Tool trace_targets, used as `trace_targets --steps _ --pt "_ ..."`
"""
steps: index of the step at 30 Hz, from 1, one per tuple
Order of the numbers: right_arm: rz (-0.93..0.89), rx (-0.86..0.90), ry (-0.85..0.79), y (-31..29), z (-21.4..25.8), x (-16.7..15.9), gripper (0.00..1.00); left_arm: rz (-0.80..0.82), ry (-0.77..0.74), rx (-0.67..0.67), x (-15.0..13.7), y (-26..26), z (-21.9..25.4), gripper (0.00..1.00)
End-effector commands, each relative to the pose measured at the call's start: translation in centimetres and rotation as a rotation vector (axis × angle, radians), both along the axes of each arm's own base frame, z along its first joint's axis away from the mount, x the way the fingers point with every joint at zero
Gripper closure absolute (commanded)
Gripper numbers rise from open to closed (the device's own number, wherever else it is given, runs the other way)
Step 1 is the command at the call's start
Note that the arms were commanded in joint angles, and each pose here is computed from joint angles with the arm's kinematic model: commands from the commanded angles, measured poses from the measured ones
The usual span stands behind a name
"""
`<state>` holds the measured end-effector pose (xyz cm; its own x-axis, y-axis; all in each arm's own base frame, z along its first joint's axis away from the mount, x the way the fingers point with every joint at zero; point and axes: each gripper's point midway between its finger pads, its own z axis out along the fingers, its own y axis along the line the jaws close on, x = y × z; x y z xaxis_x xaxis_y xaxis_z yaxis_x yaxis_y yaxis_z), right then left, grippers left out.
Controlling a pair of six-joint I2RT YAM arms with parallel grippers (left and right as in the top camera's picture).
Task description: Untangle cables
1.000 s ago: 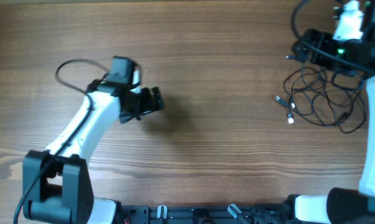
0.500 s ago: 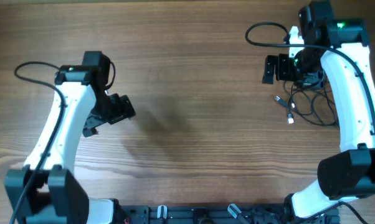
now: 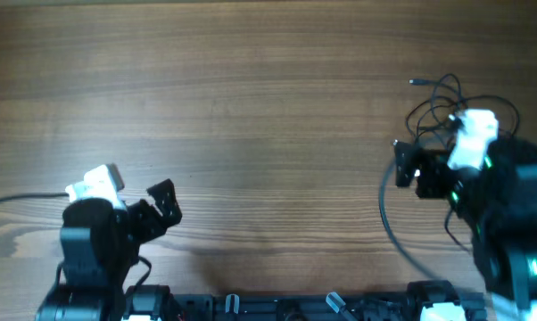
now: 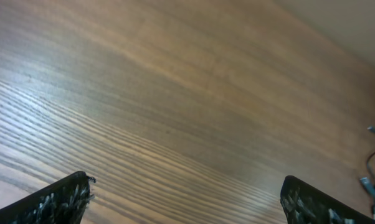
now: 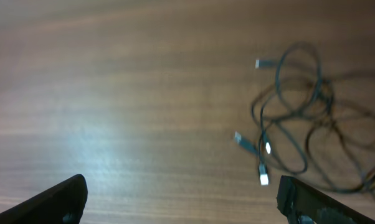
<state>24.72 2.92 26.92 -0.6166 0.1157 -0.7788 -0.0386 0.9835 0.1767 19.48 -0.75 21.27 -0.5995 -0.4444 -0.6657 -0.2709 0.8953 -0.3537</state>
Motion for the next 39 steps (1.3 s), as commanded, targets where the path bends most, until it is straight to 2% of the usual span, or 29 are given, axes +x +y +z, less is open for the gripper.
trace_targets --steps 1,19,23,25,30,39 --pt "-0.022 0.004 -0.086 -0.4 1.6 -1.7 0.00 -0.005 -0.038 -0.006 -0.7 -0.1 0.4 0.00" --pt "-0.022 0.000 -0.028 -0.4 0.3 -1.8 0.00 -0.005 -0.035 -0.006 -0.7 -0.1 0.4 0.00" --pt "-0.023 -0.099 -0.176 -1.4 1.9 -2.4 0.00 -0.006 -0.035 -0.006 -0.7 -0.1 0.4 0.00" --pt "-0.016 -0.102 -0.322 -1.3 2.2 -2.6 0.00 -0.005 -0.035 -0.006 -0.7 -0.1 0.4 0.00" --pt "0.026 -0.058 -0.632 -0.2 2.5 -3.1 0.00 -0.006 -0.035 -0.006 -0.7 -0.1 0.4 0.00" --pt "0.009 0.013 -1.007 0.0 1.4 -2.3 0.00 -0.006 -0.035 -0.006 -0.7 -0.1 0.4 0.00"
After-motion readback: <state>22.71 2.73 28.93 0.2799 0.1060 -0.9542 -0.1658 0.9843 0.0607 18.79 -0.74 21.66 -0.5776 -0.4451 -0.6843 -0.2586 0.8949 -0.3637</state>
